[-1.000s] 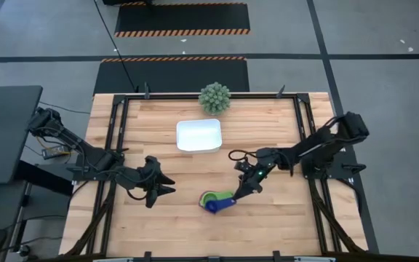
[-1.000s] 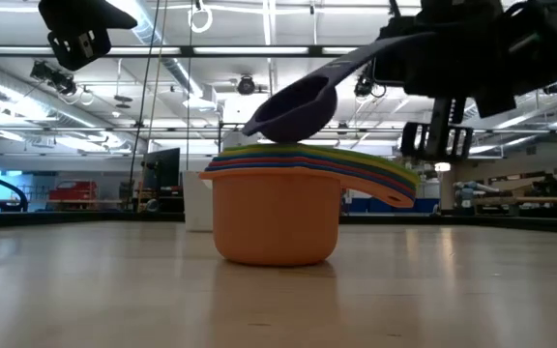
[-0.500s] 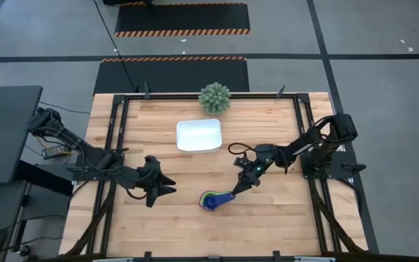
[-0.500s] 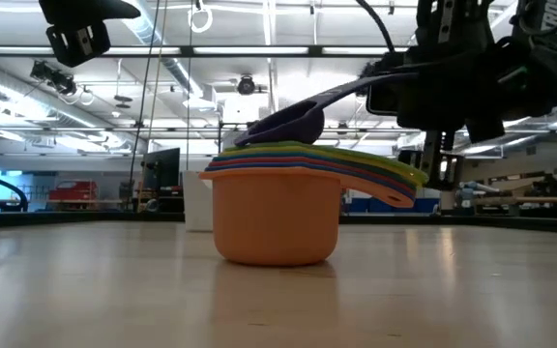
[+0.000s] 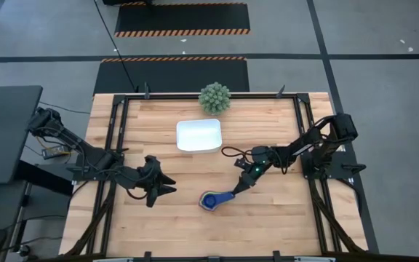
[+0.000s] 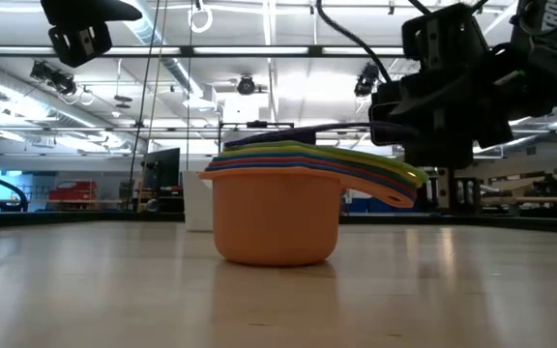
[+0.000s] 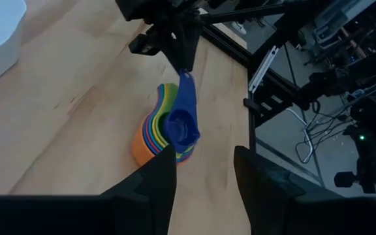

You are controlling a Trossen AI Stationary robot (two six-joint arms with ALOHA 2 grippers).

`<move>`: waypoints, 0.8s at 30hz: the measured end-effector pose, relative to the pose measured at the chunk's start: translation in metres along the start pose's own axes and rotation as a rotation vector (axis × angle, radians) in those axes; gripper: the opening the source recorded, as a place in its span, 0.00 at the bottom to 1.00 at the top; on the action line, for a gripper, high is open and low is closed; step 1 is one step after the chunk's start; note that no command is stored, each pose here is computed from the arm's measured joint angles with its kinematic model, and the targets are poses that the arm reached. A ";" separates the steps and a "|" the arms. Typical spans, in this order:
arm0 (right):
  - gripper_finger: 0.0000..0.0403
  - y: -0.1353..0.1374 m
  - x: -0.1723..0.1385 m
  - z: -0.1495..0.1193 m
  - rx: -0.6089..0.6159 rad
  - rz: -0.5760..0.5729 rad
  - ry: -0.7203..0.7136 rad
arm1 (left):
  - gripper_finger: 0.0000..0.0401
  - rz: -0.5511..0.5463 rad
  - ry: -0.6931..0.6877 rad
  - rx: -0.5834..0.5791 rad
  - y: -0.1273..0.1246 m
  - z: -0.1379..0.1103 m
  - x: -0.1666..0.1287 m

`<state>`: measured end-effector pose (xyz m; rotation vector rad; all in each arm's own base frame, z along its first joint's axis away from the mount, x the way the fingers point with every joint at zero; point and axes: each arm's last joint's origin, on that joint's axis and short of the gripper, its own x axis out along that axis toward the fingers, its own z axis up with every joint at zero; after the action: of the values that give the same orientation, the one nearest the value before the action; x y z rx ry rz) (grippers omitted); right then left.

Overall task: Nest measuring cups in basket
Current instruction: Stack the dark blue measuring cup into the green measuring cup

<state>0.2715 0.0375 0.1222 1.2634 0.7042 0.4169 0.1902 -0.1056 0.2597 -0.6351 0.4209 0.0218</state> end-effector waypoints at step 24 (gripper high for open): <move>0.20 -0.004 0.004 -0.006 0.156 -0.069 -0.052 | 0.40 -0.012 0.004 0.025 -0.001 0.000 0.000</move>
<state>0.2704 0.0437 0.1169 1.3875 0.7447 0.2756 0.1903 -0.1060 0.2603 -0.6130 0.4204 0.0040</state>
